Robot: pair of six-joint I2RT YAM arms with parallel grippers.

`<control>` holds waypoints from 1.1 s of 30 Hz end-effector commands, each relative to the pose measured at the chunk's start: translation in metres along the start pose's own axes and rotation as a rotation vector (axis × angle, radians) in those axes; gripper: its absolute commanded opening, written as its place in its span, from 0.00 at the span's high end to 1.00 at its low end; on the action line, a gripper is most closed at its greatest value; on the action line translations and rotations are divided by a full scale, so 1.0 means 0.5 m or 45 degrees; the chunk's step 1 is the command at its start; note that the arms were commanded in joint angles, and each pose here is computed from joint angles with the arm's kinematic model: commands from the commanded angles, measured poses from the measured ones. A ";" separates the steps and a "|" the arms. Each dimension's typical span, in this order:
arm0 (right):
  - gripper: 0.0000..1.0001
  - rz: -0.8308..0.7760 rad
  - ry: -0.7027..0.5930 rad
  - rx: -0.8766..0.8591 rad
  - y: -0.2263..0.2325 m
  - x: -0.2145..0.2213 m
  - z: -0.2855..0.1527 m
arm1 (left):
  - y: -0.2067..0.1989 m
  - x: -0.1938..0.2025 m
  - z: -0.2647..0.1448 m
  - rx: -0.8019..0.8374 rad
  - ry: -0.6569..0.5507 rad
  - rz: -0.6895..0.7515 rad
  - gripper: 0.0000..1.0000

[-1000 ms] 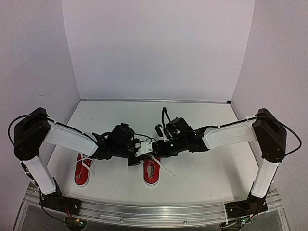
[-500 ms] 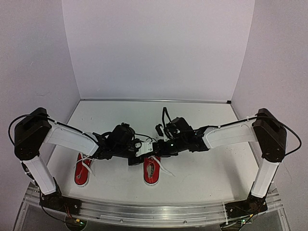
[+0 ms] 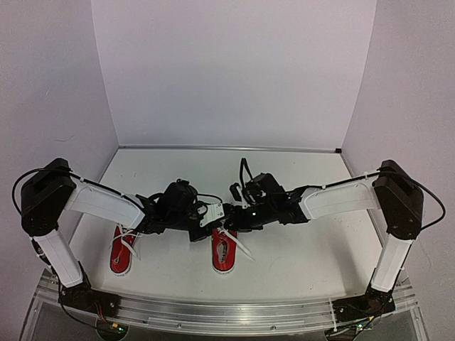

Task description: Tie the shoes

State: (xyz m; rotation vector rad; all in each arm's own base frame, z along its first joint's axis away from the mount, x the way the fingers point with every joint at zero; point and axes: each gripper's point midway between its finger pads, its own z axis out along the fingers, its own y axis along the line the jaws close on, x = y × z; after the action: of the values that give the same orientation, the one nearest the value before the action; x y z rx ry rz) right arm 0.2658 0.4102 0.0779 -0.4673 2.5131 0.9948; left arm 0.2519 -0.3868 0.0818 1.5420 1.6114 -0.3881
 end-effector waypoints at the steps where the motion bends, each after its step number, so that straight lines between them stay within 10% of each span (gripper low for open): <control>1: 1.00 -0.006 -0.063 -0.046 0.026 -0.028 -0.015 | 0.017 -0.010 -0.001 -0.039 -0.036 -0.038 1.00; 33: 1.00 -0.002 -0.108 -0.168 0.059 -0.033 -0.026 | -0.014 0.032 0.048 0.024 -0.051 -0.250 1.00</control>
State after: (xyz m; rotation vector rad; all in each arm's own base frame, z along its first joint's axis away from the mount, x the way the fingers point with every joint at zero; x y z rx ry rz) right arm 0.2682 0.4064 0.0759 -0.3982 2.5060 1.0310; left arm 0.2519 -0.3966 0.0637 1.4230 1.6895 -0.5270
